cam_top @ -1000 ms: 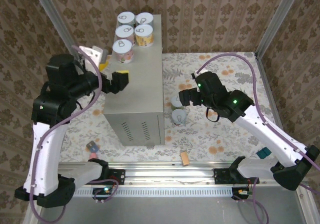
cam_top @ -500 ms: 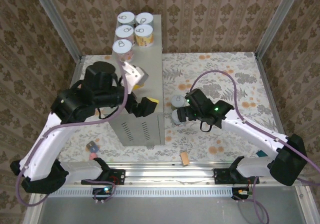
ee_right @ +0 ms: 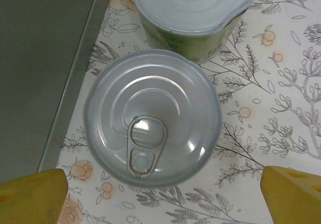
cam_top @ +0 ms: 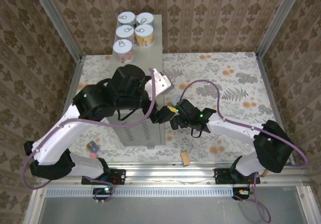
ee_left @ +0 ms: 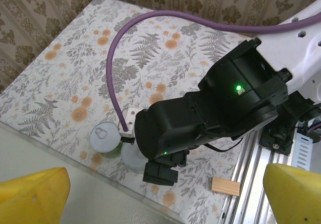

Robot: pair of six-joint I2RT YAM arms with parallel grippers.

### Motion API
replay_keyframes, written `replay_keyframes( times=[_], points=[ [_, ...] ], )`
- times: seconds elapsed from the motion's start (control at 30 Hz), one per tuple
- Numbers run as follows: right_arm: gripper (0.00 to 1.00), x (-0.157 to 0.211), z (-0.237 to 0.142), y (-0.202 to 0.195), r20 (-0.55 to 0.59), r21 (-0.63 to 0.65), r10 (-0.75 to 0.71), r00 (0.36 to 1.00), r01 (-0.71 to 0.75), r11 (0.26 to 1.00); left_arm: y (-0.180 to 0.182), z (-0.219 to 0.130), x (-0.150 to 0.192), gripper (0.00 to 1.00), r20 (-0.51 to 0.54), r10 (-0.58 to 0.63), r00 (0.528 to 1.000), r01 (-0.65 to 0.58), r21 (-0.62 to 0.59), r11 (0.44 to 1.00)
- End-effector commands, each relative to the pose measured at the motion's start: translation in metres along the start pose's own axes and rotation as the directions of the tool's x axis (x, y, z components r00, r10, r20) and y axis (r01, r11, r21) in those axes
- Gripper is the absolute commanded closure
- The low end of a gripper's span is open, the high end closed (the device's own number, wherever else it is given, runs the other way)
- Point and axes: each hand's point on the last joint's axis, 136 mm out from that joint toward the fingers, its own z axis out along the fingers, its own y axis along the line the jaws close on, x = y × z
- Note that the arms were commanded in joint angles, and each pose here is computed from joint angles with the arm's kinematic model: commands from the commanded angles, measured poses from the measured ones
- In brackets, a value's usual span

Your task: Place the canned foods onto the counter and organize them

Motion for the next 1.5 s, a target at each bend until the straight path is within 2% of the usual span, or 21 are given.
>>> replay_keyframes(
  times=[0.0, 0.23, 0.33, 0.8, 1.2, 1.47],
  points=[
    [0.0, -0.007, 0.012, 0.008, 0.025, -0.014, 0.02, 0.999, -0.02, 1.0, 0.003, -0.004, -0.007, 0.0, 0.022, 0.034, 0.999, -0.034, -0.028, 0.999],
    [0.03, -0.012, 0.034, 0.015, 0.026, -0.01, 0.035, 0.999, -0.035, 0.999, 0.004, -0.002, -0.004, 0.0, 0.012, 0.042, 0.999, -0.041, -0.035, 0.999],
    [0.07, -0.014, 0.039, 0.016, 0.029, -0.002, 0.037, 0.999, -0.037, 0.999, 0.005, -0.002, -0.003, 0.0, 0.008, 0.045, 0.999, -0.045, -0.039, 0.998],
    [0.2, -0.029, 0.027, 0.009, 0.08, 0.019, 0.026, 0.996, -0.028, 0.999, 0.007, 0.001, -0.001, 0.0, -0.001, 0.059, 0.998, -0.059, -0.051, 0.997],
    [0.26, -0.055, -0.034, -0.003, 0.17, 0.009, 0.016, 0.985, -0.017, 1.0, 0.01, -0.002, -0.001, 0.0, -0.009, 0.074, 0.997, -0.075, -0.07, 0.995],
    [0.28, -0.086, -0.11, -0.015, 0.278, -0.046, -0.002, 0.961, 0.015, 0.999, 0.014, -0.006, 0.003, 0.0, -0.011, 0.082, 0.997, -0.083, -0.094, 0.992]
  ],
)
